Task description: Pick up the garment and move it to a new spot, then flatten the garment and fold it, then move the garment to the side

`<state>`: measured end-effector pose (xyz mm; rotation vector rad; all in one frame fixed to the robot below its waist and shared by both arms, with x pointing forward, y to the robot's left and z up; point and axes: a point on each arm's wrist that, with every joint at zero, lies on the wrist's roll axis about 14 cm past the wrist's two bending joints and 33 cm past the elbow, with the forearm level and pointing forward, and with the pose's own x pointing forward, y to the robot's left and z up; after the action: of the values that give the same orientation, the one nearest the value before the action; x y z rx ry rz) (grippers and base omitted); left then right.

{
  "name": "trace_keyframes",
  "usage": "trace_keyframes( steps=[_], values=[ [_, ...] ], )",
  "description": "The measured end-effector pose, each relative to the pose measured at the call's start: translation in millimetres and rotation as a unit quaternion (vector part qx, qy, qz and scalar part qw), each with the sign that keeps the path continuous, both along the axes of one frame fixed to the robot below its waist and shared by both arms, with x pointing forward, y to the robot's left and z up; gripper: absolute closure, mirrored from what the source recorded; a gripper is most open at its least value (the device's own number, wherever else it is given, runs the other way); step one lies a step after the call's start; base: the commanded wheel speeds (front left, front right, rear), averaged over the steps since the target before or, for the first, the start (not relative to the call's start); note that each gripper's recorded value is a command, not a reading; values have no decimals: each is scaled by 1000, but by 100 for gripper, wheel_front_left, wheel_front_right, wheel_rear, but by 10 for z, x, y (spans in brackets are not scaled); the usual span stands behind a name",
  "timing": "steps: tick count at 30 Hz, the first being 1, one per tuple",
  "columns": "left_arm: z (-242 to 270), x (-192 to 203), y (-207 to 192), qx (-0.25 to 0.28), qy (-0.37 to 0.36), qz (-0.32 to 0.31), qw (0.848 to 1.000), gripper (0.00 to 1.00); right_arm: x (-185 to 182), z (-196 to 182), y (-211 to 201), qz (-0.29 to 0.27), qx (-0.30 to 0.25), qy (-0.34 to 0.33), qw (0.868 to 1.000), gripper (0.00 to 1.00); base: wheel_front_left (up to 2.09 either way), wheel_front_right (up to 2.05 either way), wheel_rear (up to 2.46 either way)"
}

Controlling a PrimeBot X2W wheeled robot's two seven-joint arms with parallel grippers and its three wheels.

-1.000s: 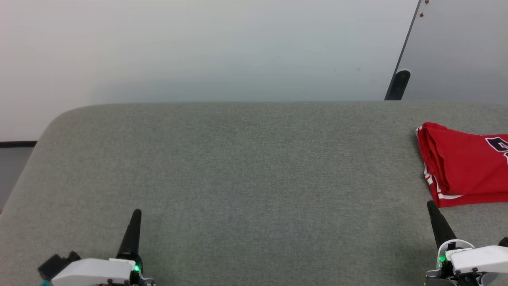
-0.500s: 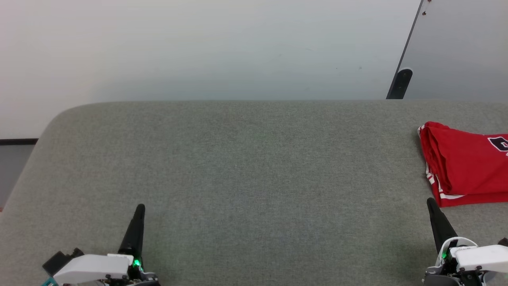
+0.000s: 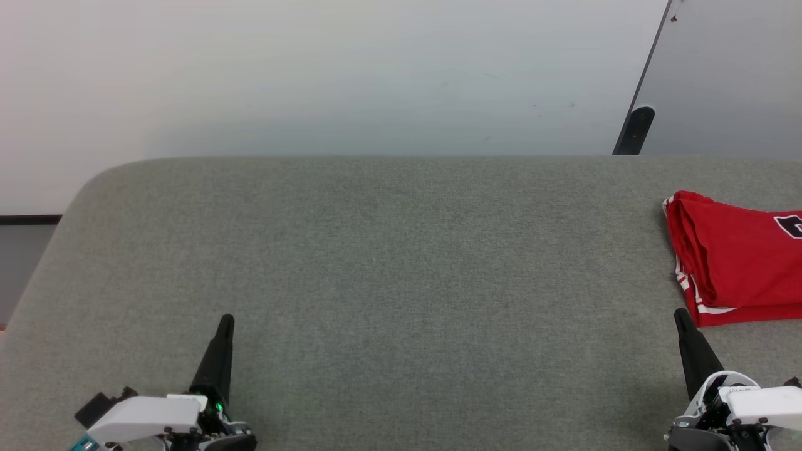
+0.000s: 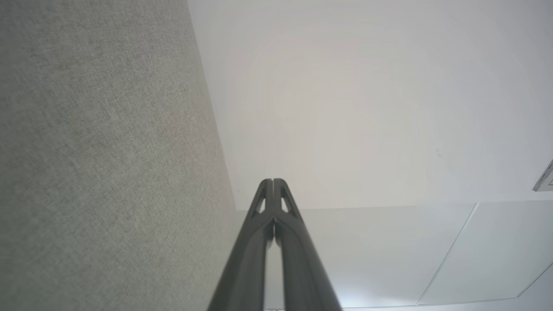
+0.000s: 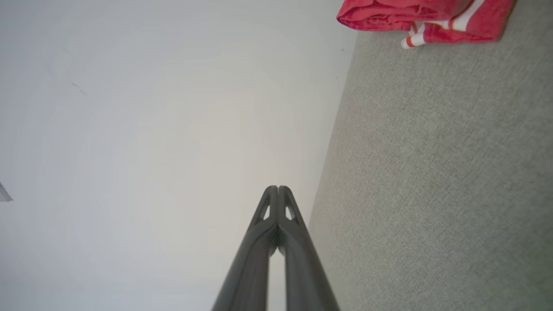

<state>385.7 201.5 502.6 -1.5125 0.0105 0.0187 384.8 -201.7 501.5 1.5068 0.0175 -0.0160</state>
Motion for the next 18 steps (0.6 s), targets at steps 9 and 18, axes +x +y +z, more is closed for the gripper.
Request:
trace_keyframes(
  steps=[9, 18],
  values=[
    [14, 18, -18, -29, -4, -3, 1000, 100, 22, 17, 12, 0, 30, -4, 1000, 100, 0, 0, 0],
    [17, 21, -20, -30, -4, -3, 1000, 100, 36, 40, 16, 0, 33, -8, 999, 100, 0, 0, 0]
  ],
)
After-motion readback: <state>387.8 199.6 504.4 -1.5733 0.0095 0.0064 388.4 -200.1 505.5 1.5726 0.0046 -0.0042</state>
